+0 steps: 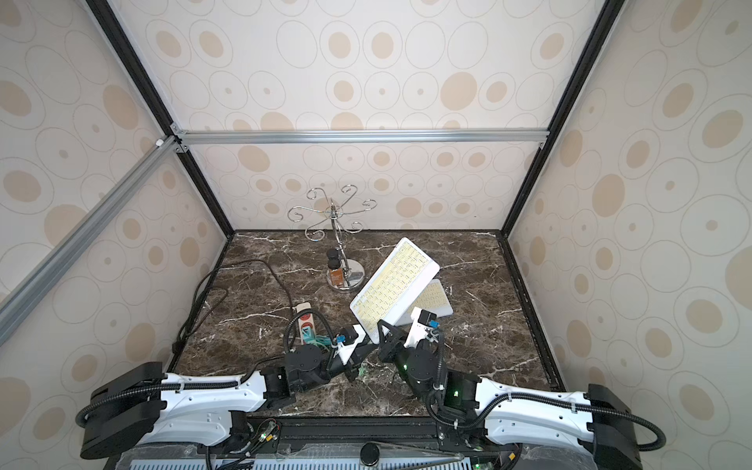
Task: Unplug the wireless keyboard
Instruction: Remove the power cord from the keyboard, then place the keyboard at the center of the board.
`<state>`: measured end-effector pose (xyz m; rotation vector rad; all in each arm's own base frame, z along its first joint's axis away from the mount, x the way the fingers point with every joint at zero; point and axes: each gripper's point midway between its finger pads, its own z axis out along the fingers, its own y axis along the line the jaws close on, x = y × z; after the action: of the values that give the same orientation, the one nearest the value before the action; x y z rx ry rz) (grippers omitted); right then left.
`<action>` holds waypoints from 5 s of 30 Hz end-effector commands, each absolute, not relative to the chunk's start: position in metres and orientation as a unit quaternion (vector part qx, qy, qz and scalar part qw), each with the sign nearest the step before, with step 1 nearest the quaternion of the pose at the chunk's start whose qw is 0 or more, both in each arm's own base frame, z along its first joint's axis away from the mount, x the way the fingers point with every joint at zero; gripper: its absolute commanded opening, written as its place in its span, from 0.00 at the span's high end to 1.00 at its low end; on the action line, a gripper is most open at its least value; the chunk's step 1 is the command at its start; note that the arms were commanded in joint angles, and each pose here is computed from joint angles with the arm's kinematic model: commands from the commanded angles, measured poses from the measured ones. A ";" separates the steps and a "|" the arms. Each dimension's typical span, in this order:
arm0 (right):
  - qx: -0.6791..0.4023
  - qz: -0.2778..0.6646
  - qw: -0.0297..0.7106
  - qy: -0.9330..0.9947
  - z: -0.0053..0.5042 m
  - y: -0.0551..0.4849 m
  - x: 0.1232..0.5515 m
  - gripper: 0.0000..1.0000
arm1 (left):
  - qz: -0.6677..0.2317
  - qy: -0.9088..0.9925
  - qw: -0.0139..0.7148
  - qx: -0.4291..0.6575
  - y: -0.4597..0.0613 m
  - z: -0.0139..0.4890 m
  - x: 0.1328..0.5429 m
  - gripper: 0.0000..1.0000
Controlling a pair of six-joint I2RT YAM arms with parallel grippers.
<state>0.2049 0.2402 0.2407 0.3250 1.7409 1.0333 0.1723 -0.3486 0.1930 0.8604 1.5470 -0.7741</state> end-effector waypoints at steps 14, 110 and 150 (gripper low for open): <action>0.194 0.429 0.554 0.686 0.263 0.216 0.213 1.00 | -0.381 0.628 0.558 0.387 -0.365 0.206 0.154 1.00; 0.595 0.226 0.332 0.696 0.048 0.105 0.168 1.00 | -0.362 0.671 0.526 0.377 -0.358 0.174 0.158 1.00; 0.664 0.305 0.303 0.612 0.080 0.134 0.186 0.74 | -0.381 0.639 0.571 0.347 -0.329 0.213 0.152 1.00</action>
<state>0.1902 0.1377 0.0920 1.0989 1.9837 0.5125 0.1518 -0.3299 0.2061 0.8268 1.5232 -0.8970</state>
